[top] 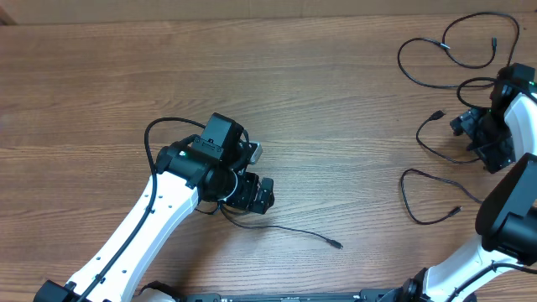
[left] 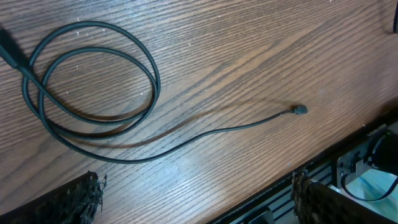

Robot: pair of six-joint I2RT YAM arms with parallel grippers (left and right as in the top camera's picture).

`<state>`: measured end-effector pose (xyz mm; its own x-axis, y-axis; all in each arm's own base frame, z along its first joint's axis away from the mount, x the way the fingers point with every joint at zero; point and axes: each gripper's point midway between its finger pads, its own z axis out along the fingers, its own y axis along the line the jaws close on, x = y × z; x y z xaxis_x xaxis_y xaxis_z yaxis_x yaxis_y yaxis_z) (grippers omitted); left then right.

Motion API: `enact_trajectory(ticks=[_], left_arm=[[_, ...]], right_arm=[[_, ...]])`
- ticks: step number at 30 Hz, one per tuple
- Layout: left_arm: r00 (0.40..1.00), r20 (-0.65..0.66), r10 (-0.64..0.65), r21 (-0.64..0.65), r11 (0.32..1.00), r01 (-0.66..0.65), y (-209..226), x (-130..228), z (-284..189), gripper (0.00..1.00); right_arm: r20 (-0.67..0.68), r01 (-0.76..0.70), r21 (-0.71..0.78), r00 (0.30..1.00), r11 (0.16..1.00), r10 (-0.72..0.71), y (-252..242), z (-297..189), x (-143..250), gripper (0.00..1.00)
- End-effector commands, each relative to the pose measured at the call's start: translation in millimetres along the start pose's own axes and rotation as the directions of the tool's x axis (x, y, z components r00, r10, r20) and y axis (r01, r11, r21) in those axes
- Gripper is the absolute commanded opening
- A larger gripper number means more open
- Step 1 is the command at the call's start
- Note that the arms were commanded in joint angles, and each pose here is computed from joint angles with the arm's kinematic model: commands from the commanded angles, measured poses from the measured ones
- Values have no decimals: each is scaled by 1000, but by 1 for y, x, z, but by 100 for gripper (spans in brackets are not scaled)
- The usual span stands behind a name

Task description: Untangle cables

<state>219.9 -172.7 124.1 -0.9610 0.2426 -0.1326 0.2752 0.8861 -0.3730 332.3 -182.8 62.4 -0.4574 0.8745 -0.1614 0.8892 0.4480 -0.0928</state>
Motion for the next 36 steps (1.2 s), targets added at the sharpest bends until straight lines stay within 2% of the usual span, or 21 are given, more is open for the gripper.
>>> enact_trajectory(ticks=[1, 3, 8, 13, 18, 21, 25, 27, 31, 36], left_arm=[[999, 39, 4, -8, 1000, -4, -3, -7, -8, 99], [999, 42, 6, -8, 1000, -6, -3, -7, -8, 100], [999, 43, 5, -8, 1000, -5, -3, -8, -8, 100], [999, 43, 5, -8, 1000, -5, -3, -8, -8, 100], [999, 43, 5, -8, 1000, -5, -3, -8, -8, 100], [999, 43, 5, -8, 1000, -5, -3, -8, -8, 99], [999, 43, 5, -8, 1000, -5, -3, -8, -8, 100], [999, 43, 5, -8, 1000, -5, -3, -8, -8, 99], [999, 43, 5, -8, 1000, -5, -3, -8, -8, 99], [999, 43, 5, -8, 1000, -5, -3, -8, -8, 100]], right_arm=[[30, -47, 27, 998, 999, 46, -16, 3, -14, 89], [28, -78, 31, 997, 996, 77, -22, 4, -18, 84], [17, -140, 44, 990, 989, 140, -39, 9, -23, 80], [15, -152, 48, 988, 987, 152, -44, 17, -23, 78], [17, -154, 34, 988, 987, 154, -43, 30, -18, 70], [-3, -156, -6, 988, 988, 156, -35, 32, -16, 58], [13, -159, -19, 987, 987, 159, -32, 32, -20, 28], [16, -160, -22, 987, 987, 160, -32, 32, -21, 4], [35, -152, -36, 988, 988, 153, -29, 25, -29, 4], [132, -107, -102, 984, 989, 120, -19, -27, -64, 4]])
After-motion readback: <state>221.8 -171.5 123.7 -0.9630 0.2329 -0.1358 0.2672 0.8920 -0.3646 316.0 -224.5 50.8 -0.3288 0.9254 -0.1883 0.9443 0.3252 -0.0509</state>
